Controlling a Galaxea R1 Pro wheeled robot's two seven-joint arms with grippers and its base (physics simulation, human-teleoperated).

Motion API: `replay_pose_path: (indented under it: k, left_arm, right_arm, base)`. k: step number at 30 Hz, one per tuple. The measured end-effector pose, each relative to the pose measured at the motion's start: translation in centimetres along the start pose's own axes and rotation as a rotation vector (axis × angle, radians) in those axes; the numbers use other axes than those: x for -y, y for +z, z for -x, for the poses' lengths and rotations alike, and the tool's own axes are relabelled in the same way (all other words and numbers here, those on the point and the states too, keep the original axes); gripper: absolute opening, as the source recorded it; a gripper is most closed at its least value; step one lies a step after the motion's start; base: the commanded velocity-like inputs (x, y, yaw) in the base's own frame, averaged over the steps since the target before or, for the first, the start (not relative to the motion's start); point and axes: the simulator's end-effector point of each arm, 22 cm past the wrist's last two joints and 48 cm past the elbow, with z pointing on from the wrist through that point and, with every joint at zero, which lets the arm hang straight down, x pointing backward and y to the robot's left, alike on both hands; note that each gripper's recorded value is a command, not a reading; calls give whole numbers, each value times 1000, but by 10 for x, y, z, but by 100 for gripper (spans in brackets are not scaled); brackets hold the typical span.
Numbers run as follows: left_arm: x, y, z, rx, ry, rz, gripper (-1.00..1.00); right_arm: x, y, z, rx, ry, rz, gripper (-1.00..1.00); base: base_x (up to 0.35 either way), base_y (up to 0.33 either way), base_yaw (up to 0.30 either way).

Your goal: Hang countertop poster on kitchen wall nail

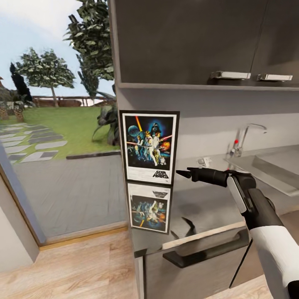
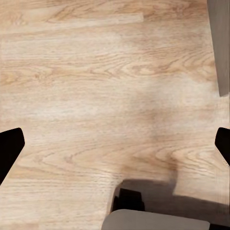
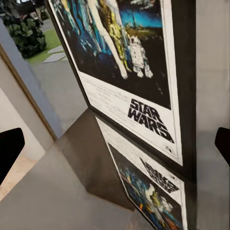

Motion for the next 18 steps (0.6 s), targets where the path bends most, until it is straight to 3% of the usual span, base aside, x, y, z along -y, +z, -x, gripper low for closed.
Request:
replay_pose_path:
  k: [15,18]
  left_arm:
    - [-1,0,1,1,0,1,100]
    - [-1,0,1,1,0,1,100]
  right_arm:
    - [0,0,-1,-1,1,0,100]
    - [0,0,-1,-2,2,0,100]
  base:
    - [82,0,0]
    - [5,0,162]
